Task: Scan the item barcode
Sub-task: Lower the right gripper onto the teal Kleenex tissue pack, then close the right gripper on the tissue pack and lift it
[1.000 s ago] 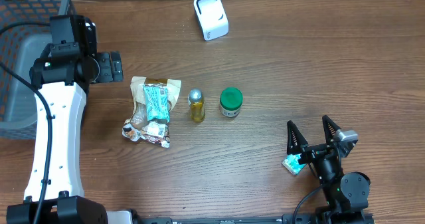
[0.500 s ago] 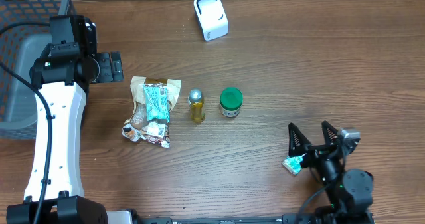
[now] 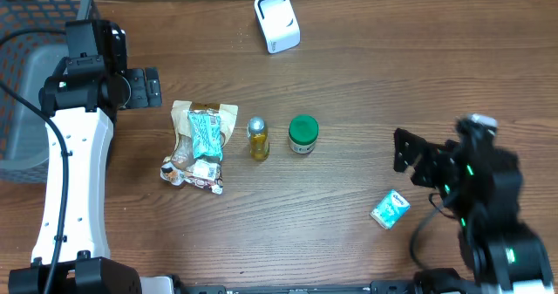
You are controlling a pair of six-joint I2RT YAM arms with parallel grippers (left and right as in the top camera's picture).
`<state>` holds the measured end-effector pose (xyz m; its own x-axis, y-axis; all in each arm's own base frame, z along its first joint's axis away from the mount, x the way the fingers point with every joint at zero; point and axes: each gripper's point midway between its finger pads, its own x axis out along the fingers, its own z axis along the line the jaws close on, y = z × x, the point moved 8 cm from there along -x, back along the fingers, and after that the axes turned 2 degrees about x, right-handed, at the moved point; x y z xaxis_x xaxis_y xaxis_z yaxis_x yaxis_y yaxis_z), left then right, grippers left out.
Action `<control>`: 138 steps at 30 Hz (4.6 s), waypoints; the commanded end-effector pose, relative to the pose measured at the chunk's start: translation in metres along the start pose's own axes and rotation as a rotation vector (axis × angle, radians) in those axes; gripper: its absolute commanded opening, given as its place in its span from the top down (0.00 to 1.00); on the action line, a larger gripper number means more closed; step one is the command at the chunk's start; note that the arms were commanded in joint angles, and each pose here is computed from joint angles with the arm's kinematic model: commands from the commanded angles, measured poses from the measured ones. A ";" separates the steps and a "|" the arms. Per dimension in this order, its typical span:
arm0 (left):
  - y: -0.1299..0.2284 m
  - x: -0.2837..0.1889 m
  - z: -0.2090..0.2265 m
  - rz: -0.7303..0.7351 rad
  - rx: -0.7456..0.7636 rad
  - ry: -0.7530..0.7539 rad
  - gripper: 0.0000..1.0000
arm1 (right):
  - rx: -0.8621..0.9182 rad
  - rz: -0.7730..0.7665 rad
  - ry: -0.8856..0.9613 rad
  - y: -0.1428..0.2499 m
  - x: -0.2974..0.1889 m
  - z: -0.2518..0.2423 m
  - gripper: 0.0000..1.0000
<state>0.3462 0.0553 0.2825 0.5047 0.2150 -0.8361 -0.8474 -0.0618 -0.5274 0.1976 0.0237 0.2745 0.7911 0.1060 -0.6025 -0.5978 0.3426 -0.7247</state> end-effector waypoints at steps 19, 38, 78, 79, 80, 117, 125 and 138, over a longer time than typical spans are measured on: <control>-0.007 -0.011 0.003 -0.041 0.012 -0.008 0.00 | 0.154 0.674 0.292 0.070 0.108 -0.028 0.39; -0.007 -0.011 0.003 -0.041 0.012 -0.008 0.00 | 0.386 0.853 0.506 0.121 0.087 -0.049 0.85; -0.007 -0.011 0.003 -0.041 0.012 -0.008 0.00 | 0.367 0.736 0.369 0.093 0.108 -0.034 0.00; -0.007 -0.011 0.003 -0.041 0.012 -0.008 0.01 | 0.372 0.746 0.376 0.097 0.108 -0.035 0.00; -0.007 -0.011 0.003 -0.041 0.012 -0.008 0.00 | 0.382 0.761 0.386 0.102 0.109 -0.037 0.07; -0.007 -0.011 0.003 -0.041 0.012 -0.008 0.00 | 0.401 0.662 0.329 0.109 0.134 -0.041 0.47; -0.007 -0.011 0.003 -0.041 0.012 -0.008 0.00 | 0.408 0.651 0.324 0.114 0.136 -0.043 0.51; -0.007 -0.011 0.003 -0.041 0.012 -0.008 0.00 | 0.407 0.658 0.330 0.131 0.138 -0.051 0.80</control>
<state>0.3463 0.0553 0.2825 0.5050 0.2151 -0.8359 -0.8472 -0.0618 -0.5277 0.2272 0.0380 0.0873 0.1949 0.1587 -0.9679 -0.7828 0.6198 -0.0560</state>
